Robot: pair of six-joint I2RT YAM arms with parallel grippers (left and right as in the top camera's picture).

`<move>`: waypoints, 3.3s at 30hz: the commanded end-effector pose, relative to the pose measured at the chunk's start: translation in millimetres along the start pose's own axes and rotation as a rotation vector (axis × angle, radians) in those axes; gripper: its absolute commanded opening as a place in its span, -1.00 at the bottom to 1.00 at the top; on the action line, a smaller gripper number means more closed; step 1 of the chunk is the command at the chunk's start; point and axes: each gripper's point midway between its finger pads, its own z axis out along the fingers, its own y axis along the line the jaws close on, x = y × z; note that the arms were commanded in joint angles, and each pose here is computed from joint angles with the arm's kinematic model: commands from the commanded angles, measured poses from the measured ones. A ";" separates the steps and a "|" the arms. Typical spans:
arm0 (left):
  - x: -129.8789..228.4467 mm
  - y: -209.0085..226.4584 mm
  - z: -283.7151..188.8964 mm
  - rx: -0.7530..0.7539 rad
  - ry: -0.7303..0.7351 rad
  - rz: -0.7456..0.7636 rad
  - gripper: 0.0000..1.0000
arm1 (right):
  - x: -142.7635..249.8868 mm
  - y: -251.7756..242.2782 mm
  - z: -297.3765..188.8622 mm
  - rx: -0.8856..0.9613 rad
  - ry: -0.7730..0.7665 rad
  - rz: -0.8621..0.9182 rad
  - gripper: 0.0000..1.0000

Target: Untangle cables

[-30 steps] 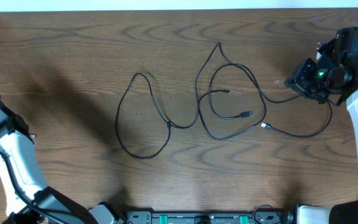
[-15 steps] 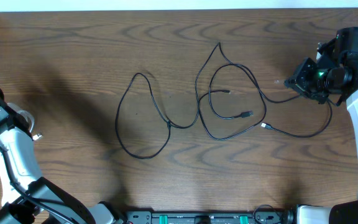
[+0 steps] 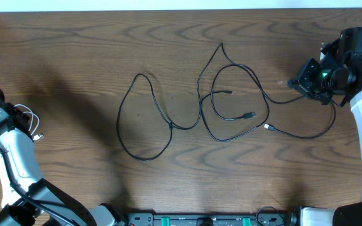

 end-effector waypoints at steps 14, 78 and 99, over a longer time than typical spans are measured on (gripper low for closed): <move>13.6 -101.1 -51.5 0.400 0.020 0.111 0.76 | -1.0 4.1 -0.8 -0.012 -0.004 -0.011 -0.46; 191.0 -284.3 -257.6 1.116 0.199 0.736 0.78 | 6.8 32.8 7.4 -0.058 -0.009 -0.110 0.99; 195.4 -280.1 -255.7 1.103 0.222 0.745 0.79 | 34.5 62.2 27.6 -0.057 0.031 -0.376 0.98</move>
